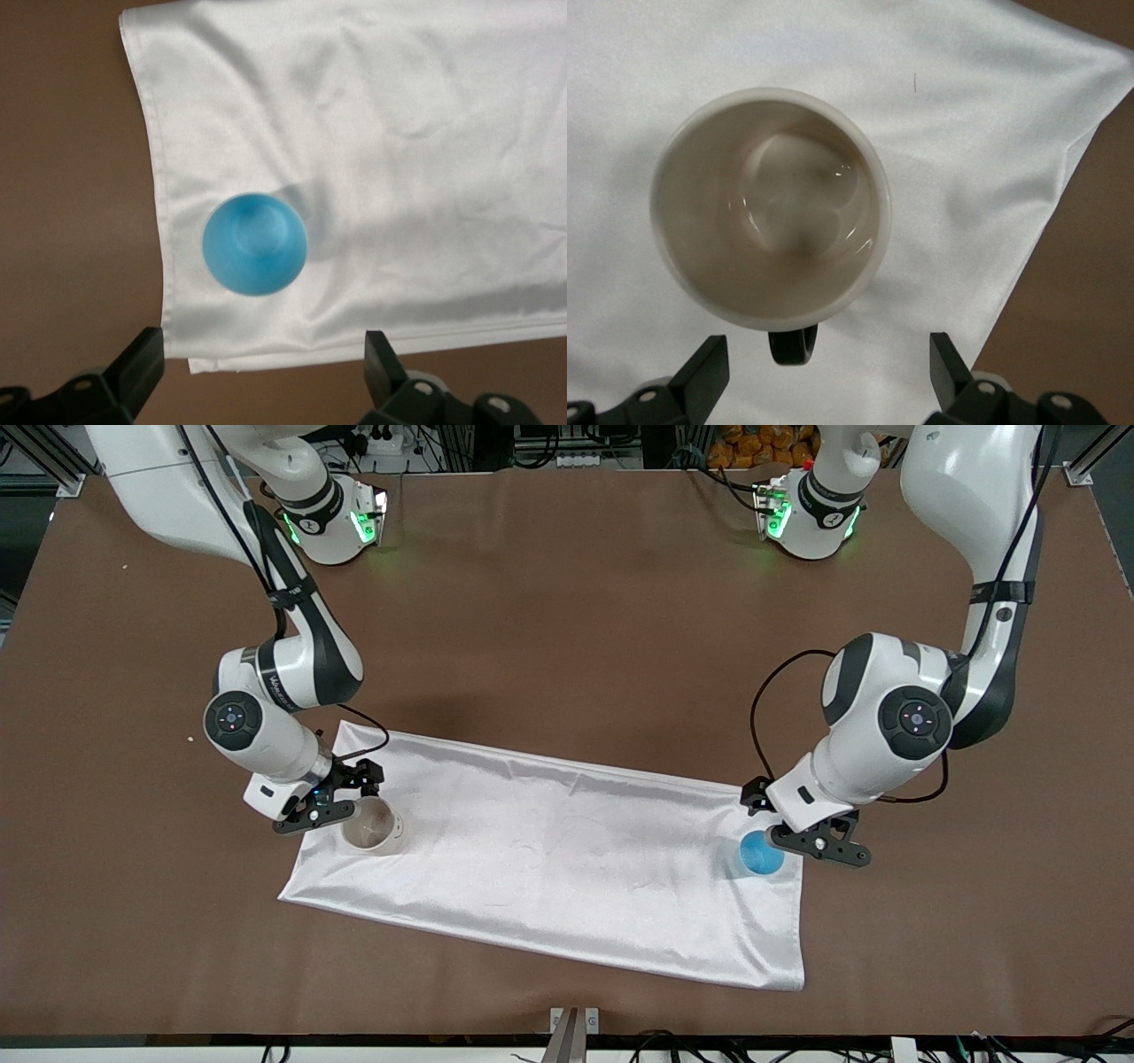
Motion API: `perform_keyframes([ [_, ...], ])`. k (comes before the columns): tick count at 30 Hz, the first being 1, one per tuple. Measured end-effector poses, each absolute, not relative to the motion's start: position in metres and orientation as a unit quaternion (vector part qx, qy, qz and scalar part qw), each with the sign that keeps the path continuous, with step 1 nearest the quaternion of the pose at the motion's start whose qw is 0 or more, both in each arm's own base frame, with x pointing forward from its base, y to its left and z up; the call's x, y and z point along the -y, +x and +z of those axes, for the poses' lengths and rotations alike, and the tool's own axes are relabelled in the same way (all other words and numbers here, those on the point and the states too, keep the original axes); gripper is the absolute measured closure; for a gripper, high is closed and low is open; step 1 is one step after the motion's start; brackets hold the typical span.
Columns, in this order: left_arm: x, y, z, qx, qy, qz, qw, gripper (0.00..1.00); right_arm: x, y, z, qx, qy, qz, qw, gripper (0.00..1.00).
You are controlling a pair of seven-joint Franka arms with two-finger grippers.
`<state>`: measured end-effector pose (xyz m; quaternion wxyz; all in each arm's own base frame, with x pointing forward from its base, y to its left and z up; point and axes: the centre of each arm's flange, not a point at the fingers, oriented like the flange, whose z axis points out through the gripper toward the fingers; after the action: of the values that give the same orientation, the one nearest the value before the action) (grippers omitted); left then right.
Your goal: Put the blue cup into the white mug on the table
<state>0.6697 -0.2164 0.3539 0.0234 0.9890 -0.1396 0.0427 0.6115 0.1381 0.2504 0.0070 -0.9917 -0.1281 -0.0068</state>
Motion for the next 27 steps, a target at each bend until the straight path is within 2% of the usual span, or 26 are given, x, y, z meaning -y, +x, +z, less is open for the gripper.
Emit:
perform_keyframes([
  [22,0.239,0.681,0.297,0.157,0.985,0.066,0.032,0.00,-0.155,0.616,0.220,0.140,-0.989,-0.049,0.011,0.02],
  [25,0.240,0.683,0.288,0.160,0.984,0.067,0.032,0.00,-0.156,0.617,0.220,0.140,-0.989,-0.051,0.011,0.15],
  [26,0.241,0.683,0.284,0.162,0.984,0.067,0.032,0.00,-0.156,0.617,0.220,0.140,-0.989,-0.051,0.011,0.26],
  [27,0.241,0.683,0.280,0.164,0.984,0.066,0.032,0.00,-0.157,0.617,0.221,0.141,-0.989,-0.051,0.011,0.31],
])
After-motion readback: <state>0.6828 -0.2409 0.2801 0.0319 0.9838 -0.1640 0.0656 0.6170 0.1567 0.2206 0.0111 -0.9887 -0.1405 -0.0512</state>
